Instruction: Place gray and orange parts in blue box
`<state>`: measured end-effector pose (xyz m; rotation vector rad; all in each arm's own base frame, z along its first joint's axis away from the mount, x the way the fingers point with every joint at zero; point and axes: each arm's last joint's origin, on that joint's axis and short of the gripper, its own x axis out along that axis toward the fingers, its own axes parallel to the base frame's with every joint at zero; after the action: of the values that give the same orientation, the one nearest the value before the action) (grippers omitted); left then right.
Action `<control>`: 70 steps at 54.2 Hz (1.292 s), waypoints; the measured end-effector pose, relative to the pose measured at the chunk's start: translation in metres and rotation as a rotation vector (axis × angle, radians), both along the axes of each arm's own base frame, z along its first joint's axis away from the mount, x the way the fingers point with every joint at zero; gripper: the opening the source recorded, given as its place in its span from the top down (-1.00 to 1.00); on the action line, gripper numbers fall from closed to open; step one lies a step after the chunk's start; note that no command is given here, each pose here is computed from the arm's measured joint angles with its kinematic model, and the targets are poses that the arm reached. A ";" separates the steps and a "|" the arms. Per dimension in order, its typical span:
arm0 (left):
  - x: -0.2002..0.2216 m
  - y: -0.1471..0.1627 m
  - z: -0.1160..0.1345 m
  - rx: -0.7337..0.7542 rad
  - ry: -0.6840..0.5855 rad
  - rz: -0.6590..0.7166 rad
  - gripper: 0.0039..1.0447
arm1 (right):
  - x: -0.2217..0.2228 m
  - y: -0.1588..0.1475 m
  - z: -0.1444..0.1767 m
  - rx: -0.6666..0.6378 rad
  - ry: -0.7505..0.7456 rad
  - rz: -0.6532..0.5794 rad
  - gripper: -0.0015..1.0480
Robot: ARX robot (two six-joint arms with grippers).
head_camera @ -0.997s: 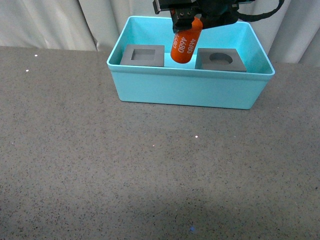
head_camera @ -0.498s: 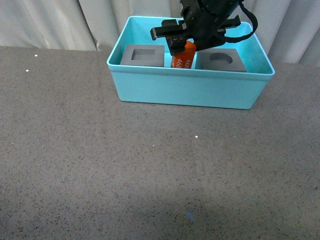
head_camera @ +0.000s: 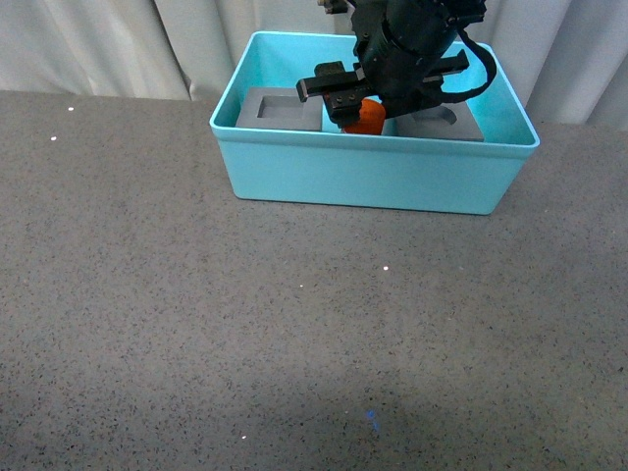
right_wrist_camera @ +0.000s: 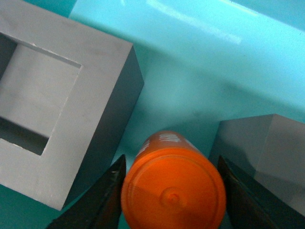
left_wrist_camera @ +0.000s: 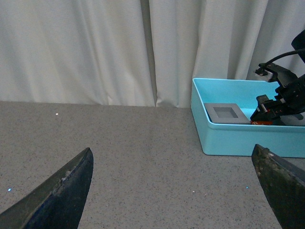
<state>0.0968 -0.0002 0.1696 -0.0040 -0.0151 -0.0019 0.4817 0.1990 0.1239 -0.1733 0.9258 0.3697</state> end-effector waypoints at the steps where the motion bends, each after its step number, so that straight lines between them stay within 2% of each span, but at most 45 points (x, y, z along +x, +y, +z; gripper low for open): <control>1: 0.000 0.000 0.000 0.000 0.000 0.000 -0.88 | 0.000 0.000 0.000 -0.001 -0.004 -0.002 -0.13; 6: 0.000 0.000 0.000 0.000 0.000 0.000 -0.88 | -0.001 -0.001 0.002 0.025 -0.020 -0.009 -0.50; 12: 0.000 0.000 0.000 0.000 0.000 0.000 -0.88 | -0.007 -0.006 0.010 0.087 -0.050 -0.030 -0.84; 18: 0.000 0.000 0.000 0.000 0.000 0.000 -0.88 | -0.016 -0.017 0.030 0.129 -0.107 -0.069 -0.80; 25: 0.000 0.000 0.000 0.000 0.000 0.000 -0.88 | -0.042 -0.038 0.075 0.170 -0.280 -0.139 -0.81; 32: 0.000 0.000 0.000 0.000 0.000 0.000 -0.88 | -0.074 -0.059 0.102 0.174 -0.419 -0.207 -0.81; 37: 0.000 0.000 0.000 0.000 0.000 0.000 -0.88 | -0.104 -0.079 0.107 0.127 -0.488 -0.266 -0.81; 47: 0.000 0.000 0.000 0.000 0.000 0.000 -0.88 | -0.151 -0.118 0.095 -0.020 -0.503 -0.383 -0.81; 50: 0.000 0.000 0.000 0.000 0.000 0.000 -0.88 | -0.167 -0.130 0.089 -0.078 -0.552 -0.416 -0.81; 52: 0.000 0.000 0.000 0.000 0.000 0.000 -0.88 | -0.173 -0.134 0.085 -0.049 -0.602 -0.421 -0.76; 56: 0.000 0.000 0.000 0.000 0.000 0.000 -0.88 | -0.192 -0.145 0.077 0.097 -0.778 -0.367 -0.49; 60: 0.000 0.000 0.000 0.000 0.000 0.000 -0.88 | -0.211 -0.154 0.073 0.147 -0.877 -0.359 -0.25; 67: 0.000 0.000 0.000 0.000 0.000 0.000 -0.88 | -0.235 -0.164 0.070 0.164 -0.924 -0.362 0.12; 70: 0.000 0.000 0.000 0.000 0.000 0.000 -0.88 | -0.247 -0.170 0.066 0.162 -0.921 -0.363 0.36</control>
<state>0.0968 -0.0002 0.1696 -0.0040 -0.0154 -0.0019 0.2345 0.0291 0.1896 -0.0115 0.0070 0.0016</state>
